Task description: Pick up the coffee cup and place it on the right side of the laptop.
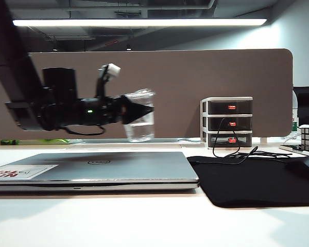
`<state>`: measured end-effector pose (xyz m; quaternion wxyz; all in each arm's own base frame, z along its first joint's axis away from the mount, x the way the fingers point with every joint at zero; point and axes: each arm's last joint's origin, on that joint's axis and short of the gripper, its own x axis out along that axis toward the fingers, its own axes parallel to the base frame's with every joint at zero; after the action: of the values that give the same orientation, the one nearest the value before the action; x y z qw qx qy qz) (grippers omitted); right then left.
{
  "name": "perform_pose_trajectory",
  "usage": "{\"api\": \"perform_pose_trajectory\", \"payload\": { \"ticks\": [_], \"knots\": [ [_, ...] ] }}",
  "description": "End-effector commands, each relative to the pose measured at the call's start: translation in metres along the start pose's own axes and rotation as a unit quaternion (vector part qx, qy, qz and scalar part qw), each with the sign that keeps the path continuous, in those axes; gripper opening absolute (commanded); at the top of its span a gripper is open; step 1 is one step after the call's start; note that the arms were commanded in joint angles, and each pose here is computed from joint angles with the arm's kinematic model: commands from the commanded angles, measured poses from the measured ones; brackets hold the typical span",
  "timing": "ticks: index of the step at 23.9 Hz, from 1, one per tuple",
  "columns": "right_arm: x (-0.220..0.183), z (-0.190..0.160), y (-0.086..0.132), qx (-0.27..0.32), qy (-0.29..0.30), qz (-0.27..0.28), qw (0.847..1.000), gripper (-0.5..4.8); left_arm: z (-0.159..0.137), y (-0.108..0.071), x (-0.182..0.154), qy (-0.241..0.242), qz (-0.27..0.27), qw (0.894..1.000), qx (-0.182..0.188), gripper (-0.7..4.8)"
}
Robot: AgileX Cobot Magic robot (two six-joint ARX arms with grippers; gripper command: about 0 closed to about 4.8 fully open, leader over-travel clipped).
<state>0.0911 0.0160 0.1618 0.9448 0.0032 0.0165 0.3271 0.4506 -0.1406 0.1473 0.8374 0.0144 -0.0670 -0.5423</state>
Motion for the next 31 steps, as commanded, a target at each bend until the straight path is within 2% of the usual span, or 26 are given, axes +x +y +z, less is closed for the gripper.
{"api": "perform_pose_trajectory", "payload": {
  "ticks": [1, 10, 11, 14, 17, 25, 31],
  "knots": [
    [0.000, -0.001, 0.000, -0.002, -0.002, 0.004, 1.000, -0.01, 0.009, -0.017, 0.019, -0.020, -0.030, 0.999, 0.008, 3.39],
    [0.000, -0.001, 0.001, -0.002, -0.002, 0.016, 1.000, -0.01, 0.009, -0.074, 0.068, -0.025, -0.108, 0.994, -0.015, 3.39],
    [0.000, -0.001, 0.001, -0.002, -0.002, 0.022, 1.000, -0.01, 0.009, -0.087, 0.078, -0.025, -0.125, 0.992, -0.018, 3.40],
    [0.000, -0.001, 0.001, -0.002, -0.002, 0.027, 1.000, -0.01, 0.005, -0.116, 0.096, -0.007, -0.159, 0.987, -0.037, 3.40],
    [0.000, -0.001, 0.001, -0.002, -0.002, 0.027, 1.000, -0.01, -0.001, -0.135, 0.107, 0.015, -0.180, 0.982, -0.051, 3.40],
    [0.000, -0.001, 0.002, -0.001, -0.002, 0.039, 0.999, -0.01, -0.013, -0.154, 0.115, 0.054, -0.197, 0.979, -0.020, 3.40],
    [0.000, -0.001, 0.002, -0.002, -0.002, 0.046, 0.999, -0.01, -0.023, -0.157, 0.116, 0.063, -0.197, 0.978, -0.026, 3.40]
  ]
}}
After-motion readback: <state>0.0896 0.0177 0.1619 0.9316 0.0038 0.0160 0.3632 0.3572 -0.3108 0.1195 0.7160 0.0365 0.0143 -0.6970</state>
